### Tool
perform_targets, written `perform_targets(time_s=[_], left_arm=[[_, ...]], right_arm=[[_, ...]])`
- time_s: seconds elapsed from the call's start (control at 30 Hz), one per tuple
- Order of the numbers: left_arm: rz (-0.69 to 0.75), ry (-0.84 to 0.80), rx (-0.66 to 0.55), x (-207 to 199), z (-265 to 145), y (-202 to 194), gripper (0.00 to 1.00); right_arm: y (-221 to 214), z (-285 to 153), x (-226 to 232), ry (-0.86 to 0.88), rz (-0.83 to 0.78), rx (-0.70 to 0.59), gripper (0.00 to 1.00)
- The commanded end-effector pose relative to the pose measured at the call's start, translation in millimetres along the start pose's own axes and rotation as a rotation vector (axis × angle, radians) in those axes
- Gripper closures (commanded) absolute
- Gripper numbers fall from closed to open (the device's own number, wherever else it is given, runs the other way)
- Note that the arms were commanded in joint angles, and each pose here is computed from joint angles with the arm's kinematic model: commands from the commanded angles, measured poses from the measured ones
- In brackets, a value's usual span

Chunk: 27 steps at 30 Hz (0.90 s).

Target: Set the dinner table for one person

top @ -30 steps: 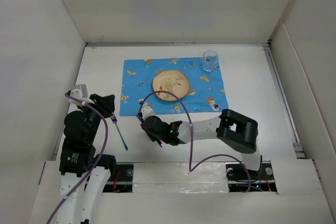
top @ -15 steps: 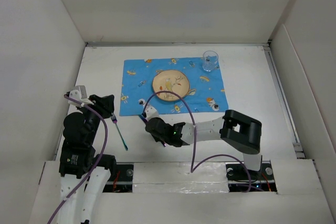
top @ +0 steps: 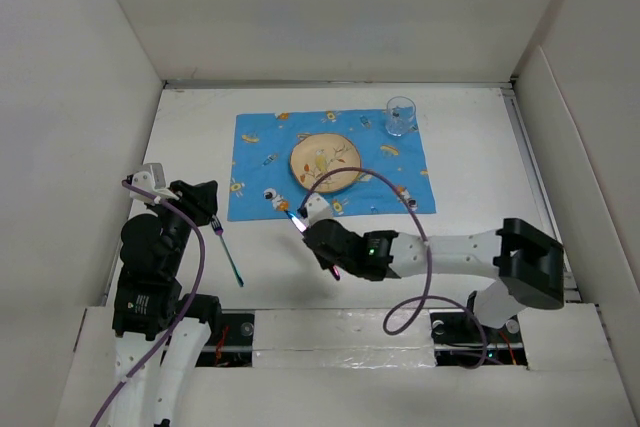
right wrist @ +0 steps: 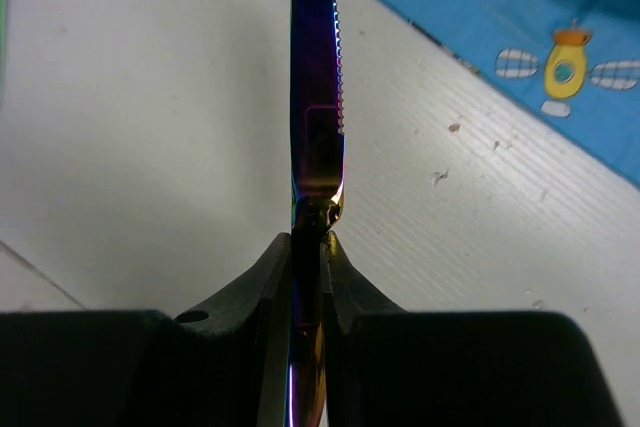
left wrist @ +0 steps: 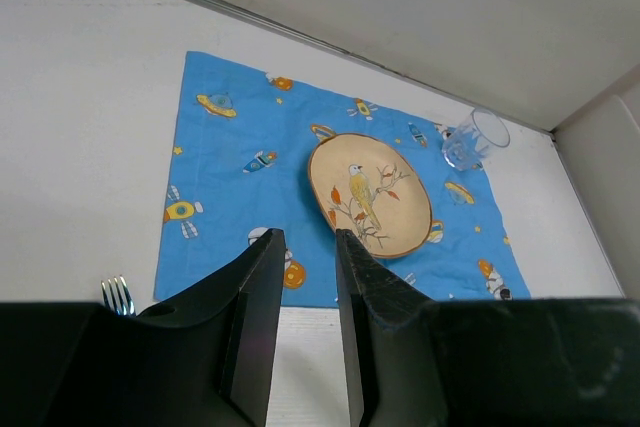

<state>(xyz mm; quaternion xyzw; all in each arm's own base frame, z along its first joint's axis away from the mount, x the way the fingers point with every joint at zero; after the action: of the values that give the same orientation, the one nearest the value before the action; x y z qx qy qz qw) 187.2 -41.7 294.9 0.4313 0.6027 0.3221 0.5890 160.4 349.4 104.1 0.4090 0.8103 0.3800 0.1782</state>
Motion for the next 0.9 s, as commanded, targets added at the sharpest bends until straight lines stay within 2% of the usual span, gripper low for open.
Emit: perform_targets(time_s=[0.0, 0.07, 0.1, 0.17, 0.2, 0.43, 0.57, 0.87], left_arm=[[-0.003, -0.02, -0.04, -5, -1, 10, 0.76], [-0.003, -0.018, -0.04, -5, -1, 10, 0.76], [-0.001, -0.019, -0.032, -5, 0, 9, 0.76], [-0.001, -0.025, -0.034, -6, 0, 9, 0.76], [0.0, -0.028, -0.036, -6, -1, 9, 0.76], [0.0, -0.03, -0.036, -6, -1, 8, 0.76], [0.002, -0.032, -0.033, -6, -1, 8, 0.76], [-0.001, -0.026, -0.032, -6, 0, 8, 0.75]], right_arm=[[50, -19, -13, 0.025, 0.104, -0.123, 1.0], [66, -25, -30, -0.005, 0.135, -0.158, 1.0], [83, -21, -62, -0.06, 0.181, -0.182, 1.0], [87, -18, -75, -0.09, 0.198, -0.183, 1.0], [101, -15, -100, -0.144, 0.237, -0.204, 1.0], [119, 19, -220, -0.377, 0.411, -0.195, 1.0], [115, 42, -257, -0.408, 0.457, -0.155, 1.0], [94, 79, -290, -0.445, 0.442, -0.048, 1.0]])
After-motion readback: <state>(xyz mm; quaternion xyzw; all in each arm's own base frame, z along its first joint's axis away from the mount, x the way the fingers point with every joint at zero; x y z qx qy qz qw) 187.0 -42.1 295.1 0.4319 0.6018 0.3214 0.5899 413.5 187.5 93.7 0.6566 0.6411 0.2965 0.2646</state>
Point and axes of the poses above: each gripper's point midway between its finger pads, its own z axis out along the fingers, its own x axis along the line the jaws close on, y = z × x, the point moved 3 cm from there along -z, back along the fingers, and after that the axes turned 1 degree about z, right-handed, at the moved point
